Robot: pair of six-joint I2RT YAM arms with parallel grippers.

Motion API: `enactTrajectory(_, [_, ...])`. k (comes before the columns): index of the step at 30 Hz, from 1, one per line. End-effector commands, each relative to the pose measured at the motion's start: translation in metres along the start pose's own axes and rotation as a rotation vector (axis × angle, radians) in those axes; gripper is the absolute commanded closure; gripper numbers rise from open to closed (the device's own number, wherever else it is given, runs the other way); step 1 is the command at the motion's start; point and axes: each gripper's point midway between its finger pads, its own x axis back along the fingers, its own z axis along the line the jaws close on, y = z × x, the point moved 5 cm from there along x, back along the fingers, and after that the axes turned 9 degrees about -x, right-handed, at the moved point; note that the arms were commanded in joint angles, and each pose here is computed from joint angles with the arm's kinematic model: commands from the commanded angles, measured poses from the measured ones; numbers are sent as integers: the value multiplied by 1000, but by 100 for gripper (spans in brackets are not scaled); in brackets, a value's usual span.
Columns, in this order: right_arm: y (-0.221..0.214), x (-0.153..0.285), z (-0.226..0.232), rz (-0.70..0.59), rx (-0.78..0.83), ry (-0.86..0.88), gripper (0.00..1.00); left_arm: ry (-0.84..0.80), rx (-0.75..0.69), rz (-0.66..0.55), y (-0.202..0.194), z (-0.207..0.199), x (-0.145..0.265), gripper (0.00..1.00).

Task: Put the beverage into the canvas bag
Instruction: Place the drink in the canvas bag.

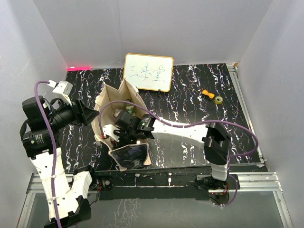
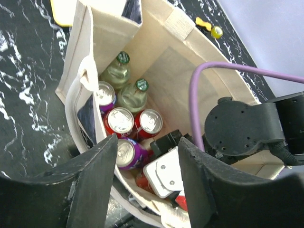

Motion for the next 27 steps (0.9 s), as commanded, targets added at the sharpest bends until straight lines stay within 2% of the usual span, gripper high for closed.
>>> enactTrajectory(1, [3, 20, 19, -32, 37, 26, 71, 11, 166, 101, -22, 1, -2, 43])
enactTrajectory(5, [4, 21, 19, -34, 50, 24, 70, -3, 257, 154, -41, 5, -10, 43])
enactTrajectory(10, [4, 19, 18, -37, 54, 22, 70, -13, 323, 200, -52, 8, -16, 57])
enactTrajectory(13, [5, 18, 17, -37, 49, 22, 70, -38, 346, 209, -55, 6, -17, 69])
enactTrajectory(18, [8, 19, 14, -47, 79, 1, 69, -67, 371, 199, -57, 8, -23, 100])
enactTrajectory(21, [10, 18, 12, -56, 106, 0, 68, -91, 359, 169, -47, 6, -23, 100])
enactTrajectory(27, [13, 15, 15, -55, 121, 28, 66, -270, 386, 74, -6, -16, -15, 100])
